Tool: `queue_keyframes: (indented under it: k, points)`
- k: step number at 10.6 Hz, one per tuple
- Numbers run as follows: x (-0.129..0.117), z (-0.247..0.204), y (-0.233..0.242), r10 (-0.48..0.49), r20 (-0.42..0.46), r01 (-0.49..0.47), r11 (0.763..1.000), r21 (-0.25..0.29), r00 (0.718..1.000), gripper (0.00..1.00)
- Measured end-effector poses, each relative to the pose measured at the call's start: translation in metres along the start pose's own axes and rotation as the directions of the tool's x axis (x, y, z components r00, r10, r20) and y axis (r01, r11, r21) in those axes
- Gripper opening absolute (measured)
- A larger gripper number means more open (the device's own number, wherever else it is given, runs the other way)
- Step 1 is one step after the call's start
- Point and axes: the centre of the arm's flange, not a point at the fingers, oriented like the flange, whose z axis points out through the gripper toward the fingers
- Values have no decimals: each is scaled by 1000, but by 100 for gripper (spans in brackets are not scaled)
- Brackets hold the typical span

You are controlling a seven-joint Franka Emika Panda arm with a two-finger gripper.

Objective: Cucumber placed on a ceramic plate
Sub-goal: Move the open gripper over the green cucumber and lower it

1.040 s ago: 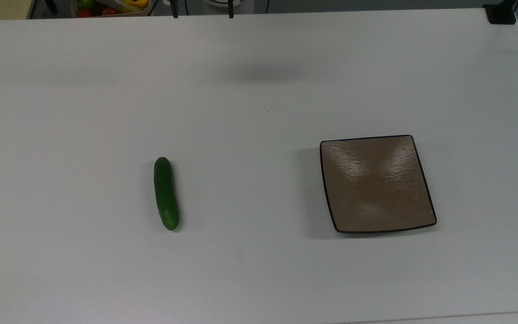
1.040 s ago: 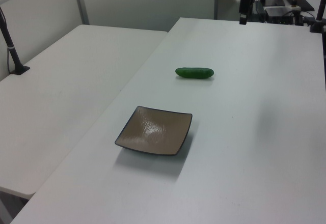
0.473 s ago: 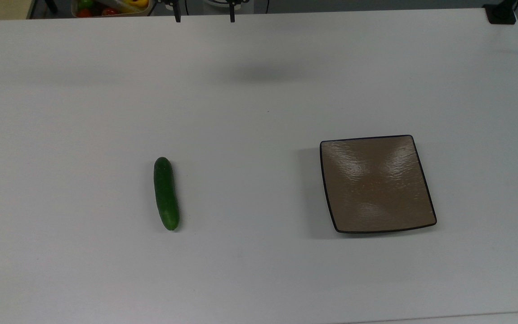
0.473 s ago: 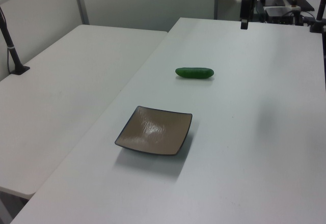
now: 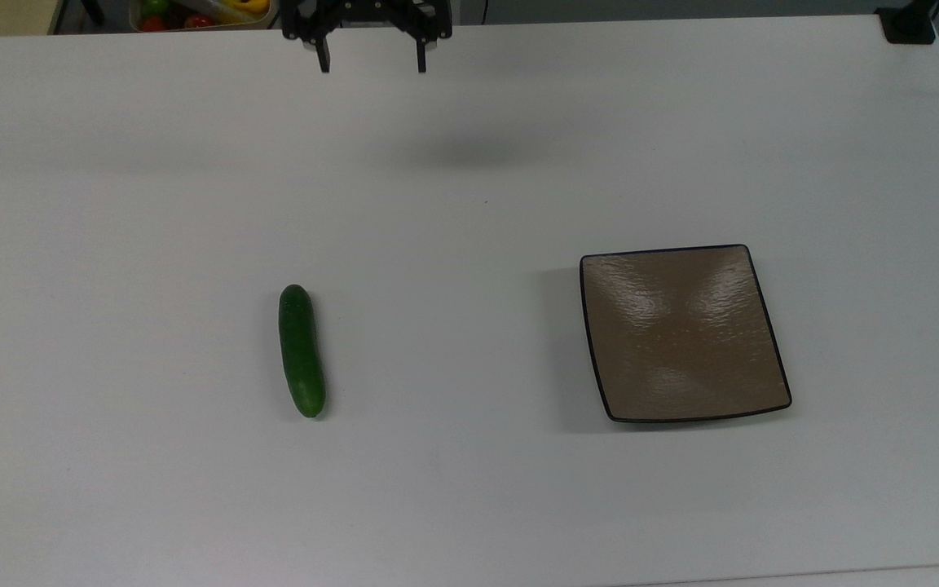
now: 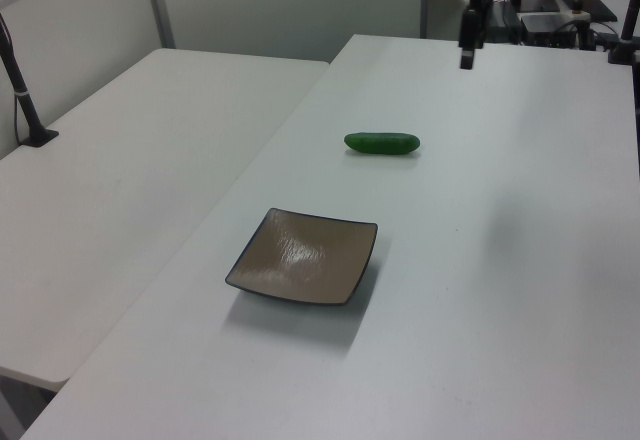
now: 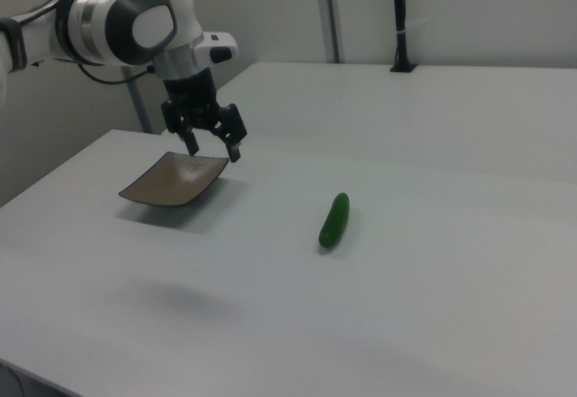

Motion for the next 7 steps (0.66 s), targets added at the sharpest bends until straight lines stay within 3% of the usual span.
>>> queue_keyframes:
  k: [3,7]
  points:
    - [23,2,21,10,-140,-11,1000,-6,990,100]
    - [50,22,71,5,-248,-13,999,-30,969,100]
